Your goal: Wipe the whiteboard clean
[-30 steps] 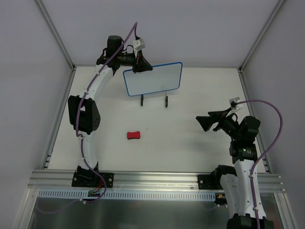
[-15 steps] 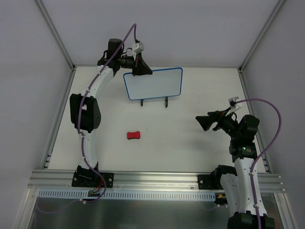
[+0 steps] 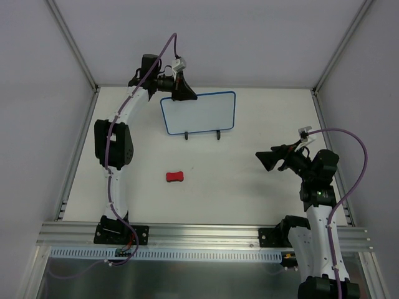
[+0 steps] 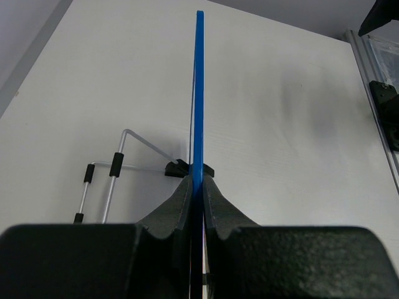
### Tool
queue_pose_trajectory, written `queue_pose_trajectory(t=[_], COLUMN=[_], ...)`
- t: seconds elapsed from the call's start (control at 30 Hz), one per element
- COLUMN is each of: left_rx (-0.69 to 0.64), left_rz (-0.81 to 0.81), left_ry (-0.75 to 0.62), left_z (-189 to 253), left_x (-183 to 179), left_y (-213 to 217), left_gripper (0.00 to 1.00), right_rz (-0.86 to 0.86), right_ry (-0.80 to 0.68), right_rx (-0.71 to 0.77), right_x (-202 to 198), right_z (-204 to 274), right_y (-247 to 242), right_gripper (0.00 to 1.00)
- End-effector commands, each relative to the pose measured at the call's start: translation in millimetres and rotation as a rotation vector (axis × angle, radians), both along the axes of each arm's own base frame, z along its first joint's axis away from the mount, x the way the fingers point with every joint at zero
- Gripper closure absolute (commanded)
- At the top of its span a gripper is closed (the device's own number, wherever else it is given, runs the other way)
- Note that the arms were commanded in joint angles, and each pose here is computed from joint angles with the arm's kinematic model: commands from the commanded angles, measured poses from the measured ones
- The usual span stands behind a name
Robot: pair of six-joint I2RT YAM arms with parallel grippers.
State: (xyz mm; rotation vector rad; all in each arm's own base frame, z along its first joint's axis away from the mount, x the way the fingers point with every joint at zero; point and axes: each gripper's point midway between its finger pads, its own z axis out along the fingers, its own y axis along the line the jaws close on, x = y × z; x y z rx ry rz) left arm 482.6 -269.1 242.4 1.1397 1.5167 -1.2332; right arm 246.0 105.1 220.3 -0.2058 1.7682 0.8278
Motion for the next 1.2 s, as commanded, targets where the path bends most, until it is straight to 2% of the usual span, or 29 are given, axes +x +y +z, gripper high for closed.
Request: queue_pose_trajectory(t=[0.0,0.23,0.27,0.3,0.4,0.5,0.67,0.87,0.97,1.0,1.17], left_rx=[-0.055,-0.05,-0.047,-0.043,-0.031,-0.02,-0.012,0.057,0.117,0.125,0.158], left_rz=[-0.06,-0.052,-0.044,-0.037,-0.014,0.007,0.022,0.153,0.24,0.254,0.312], left_ry=[-0.094,-0.043,-0.037,-0.032,-0.03,-0.032,-0.046,-0.071,-0.106,-0.114,-0.13], left_z=[27,13,11,9,5,4,4,-5,-15,-15,-22], left_x=[1,4,5,7,10,14,19,41,57,59,74], left_y=[0,3,3,4,4,4,4,7,10,10,13], left_gripper=[1.0,0.98,0.91,0.79,0.67,0.65,0.55,0.42,0.23,0.19,0.17], right_rz=[0.024,0.026,0.028,0.028,0.026,0.027,0.029,0.033,0.038,0.04,0.041], right_ry=[-0.023,-0.018,-0.014,-0.013,-0.008,-0.002,0.0,0.009,0.022,0.023,0.038], right_rx=[0.0,0.004,0.006,0.007,0.009,0.01,0.01,0.011,0.013,0.013,0.014], right_x=[-1,-2,-2,-2,-2,-3,-3,-2,-3,-3,-3], right_z=[5,4,3,3,2,-1,-1,-3,-7,-7,-12], right_y=[4,4,4,4,4,5,5,5,6,6,6], right_gripper=[0.01,0.01,0.01,0.01,0.01,0.01,0.01,0.01,0.01,0.01,0.01])
